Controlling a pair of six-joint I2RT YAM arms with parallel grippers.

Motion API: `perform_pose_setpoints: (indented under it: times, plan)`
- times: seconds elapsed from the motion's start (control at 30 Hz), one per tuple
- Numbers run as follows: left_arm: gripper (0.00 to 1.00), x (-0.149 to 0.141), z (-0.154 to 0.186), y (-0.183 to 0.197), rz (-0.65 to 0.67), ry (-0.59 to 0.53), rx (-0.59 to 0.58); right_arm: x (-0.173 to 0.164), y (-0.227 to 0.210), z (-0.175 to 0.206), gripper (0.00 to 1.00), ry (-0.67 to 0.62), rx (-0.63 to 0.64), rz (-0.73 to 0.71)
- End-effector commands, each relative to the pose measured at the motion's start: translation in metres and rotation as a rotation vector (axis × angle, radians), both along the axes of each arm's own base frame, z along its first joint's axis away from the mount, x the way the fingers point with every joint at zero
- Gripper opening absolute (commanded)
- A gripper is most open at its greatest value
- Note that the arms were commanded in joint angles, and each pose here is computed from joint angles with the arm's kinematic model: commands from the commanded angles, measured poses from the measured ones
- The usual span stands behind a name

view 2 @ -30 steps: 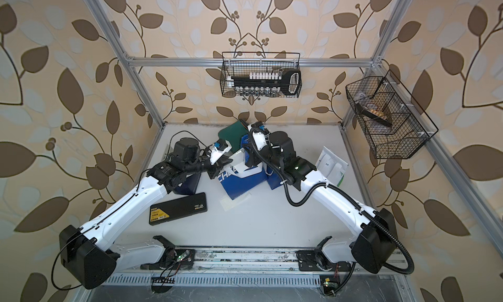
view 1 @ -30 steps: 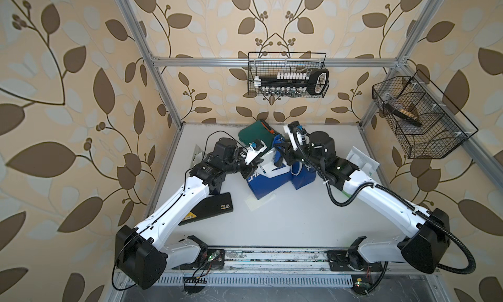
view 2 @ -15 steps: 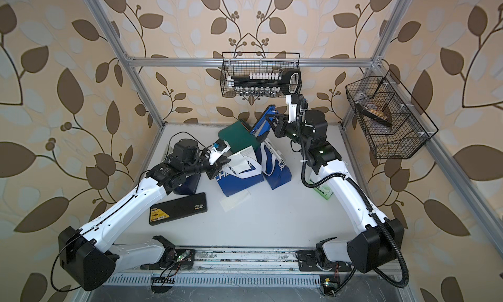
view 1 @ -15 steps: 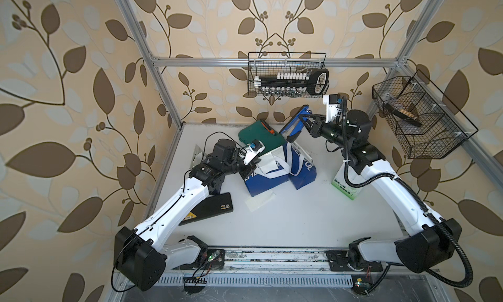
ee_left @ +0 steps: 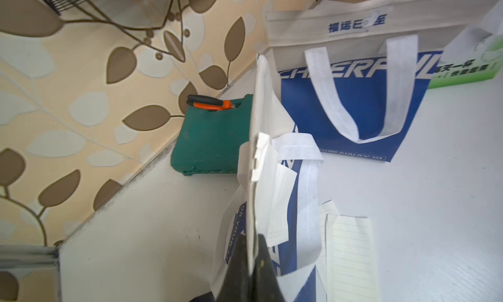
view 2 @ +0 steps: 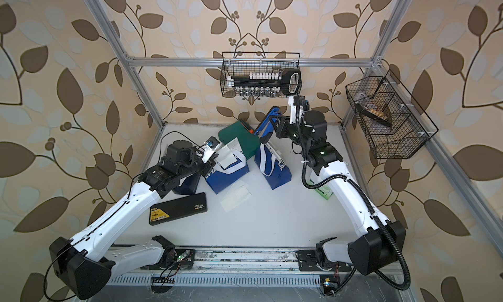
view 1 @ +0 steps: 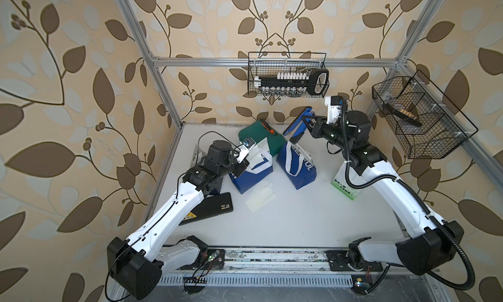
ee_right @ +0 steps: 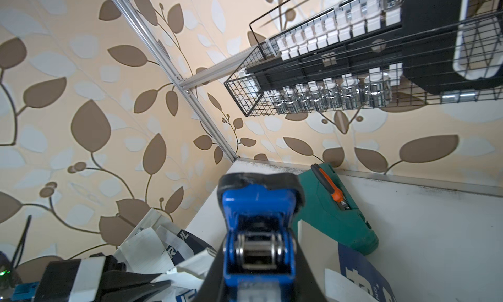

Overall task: Staple the receipts to the bags
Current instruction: Place the takeout bag at the center of the board.

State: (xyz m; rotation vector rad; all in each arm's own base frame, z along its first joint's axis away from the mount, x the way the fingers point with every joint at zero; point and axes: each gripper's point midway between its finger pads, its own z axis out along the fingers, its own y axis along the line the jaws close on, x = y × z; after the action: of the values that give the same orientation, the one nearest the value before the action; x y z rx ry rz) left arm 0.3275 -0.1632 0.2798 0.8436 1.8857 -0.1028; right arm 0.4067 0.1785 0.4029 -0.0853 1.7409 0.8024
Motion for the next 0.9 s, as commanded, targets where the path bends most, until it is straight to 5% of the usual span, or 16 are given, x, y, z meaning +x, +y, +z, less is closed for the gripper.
perform_pose_setpoints:
  times: [0.0, 0.17, 0.53, 0.63, 0.73, 0.8, 0.87]
  plan:
    - [0.00, 0.012, 0.047, 0.037, 0.165, -0.125, -0.042, -0.004, -0.009, 0.025, 0.14, -0.082, 0.016, -0.044]
    - [0.00, 0.042, 0.038, 0.088, 0.444, -0.175, 0.034, -0.002, -0.007, 0.023, 0.15, -0.077, 0.033, -0.041]
    - [0.00, 0.097, 0.034, 0.120, 0.712, -0.251, 0.072, 0.005, -0.025, 0.005, 0.15, -0.051, -0.063, -0.143]
    - [0.00, 0.104, 0.036, 0.113, 0.689, -0.233, 0.055, 0.009, -0.042, 0.001, 0.15, -0.056, -0.129, -0.220]
    - [0.42, 0.098, 0.054, 0.104, 0.648, -0.253, -0.051, 0.012, -0.065, 0.010, 0.15, -0.091, -0.172, -0.296]
    - [0.53, 0.093, 0.070, 0.100, 0.630, -0.282, -0.122, 0.014, -0.077, 0.018, 0.15, -0.124, -0.190, -0.333]
    - [0.94, 0.088, 0.087, 0.098, 0.626, -0.281, -0.178, 0.017, -0.088, 0.019, 0.14, -0.118, -0.212, -0.375]
